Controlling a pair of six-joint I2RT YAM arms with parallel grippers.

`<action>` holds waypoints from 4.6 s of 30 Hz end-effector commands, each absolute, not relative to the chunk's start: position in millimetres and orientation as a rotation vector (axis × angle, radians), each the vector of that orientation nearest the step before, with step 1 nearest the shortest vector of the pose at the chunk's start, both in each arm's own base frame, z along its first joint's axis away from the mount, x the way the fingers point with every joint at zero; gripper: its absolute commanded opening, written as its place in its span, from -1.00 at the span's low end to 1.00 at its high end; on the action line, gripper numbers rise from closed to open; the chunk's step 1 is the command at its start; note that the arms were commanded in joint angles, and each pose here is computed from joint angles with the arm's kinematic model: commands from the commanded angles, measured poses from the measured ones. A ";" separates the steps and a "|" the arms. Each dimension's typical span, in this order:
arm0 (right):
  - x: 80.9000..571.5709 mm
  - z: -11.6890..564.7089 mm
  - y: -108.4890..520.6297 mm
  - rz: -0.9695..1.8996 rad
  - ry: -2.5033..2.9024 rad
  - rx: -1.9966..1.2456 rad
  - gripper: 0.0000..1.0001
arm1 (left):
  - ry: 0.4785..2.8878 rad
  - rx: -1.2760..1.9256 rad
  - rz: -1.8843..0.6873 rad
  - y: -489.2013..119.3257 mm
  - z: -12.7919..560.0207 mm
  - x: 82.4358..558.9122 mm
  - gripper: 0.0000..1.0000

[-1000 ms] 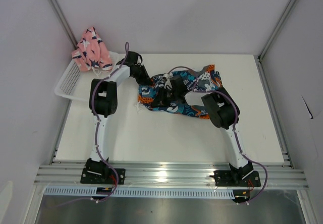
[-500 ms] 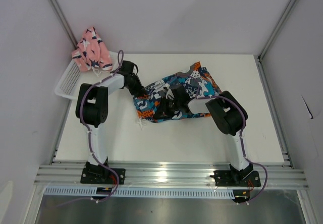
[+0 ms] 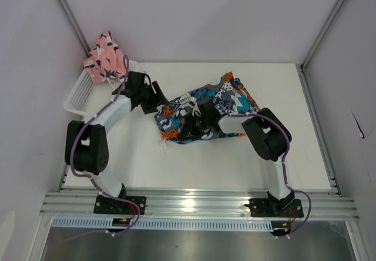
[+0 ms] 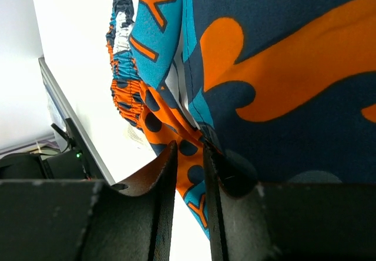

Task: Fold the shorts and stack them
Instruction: Fold the shorts

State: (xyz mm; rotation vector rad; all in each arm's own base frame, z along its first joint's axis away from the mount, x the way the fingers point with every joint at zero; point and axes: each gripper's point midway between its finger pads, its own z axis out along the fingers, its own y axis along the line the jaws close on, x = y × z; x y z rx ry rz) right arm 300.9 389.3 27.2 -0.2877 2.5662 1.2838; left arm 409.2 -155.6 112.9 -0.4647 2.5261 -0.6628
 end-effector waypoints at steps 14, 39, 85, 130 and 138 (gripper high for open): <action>327.1 82.7 399.6 1.238 2.390 -0.376 -0.35 | 2.317 -0.470 -0.645 -130.7 85.8 327.7 0.98; 380.4 30.1 386.5 1.223 2.462 -0.280 -0.33 | 2.445 -0.422 -0.868 -168.6 36.2 336.7 0.98; 302.5 81.4 391.3 0.284 2.178 -0.881 0.99 | 2.195 -0.748 -0.758 -86.2 112.8 277.4 0.98; 314.8 22.0 380.2 0.834 2.544 -0.651 -0.10 | 2.160 -0.603 -0.835 -141.2 94.5 303.9 0.97; 317.9 23.3 376.2 1.042 2.549 -0.588 -0.09 | 2.152 -0.607 -0.918 -174.7 83.7 333.3 0.96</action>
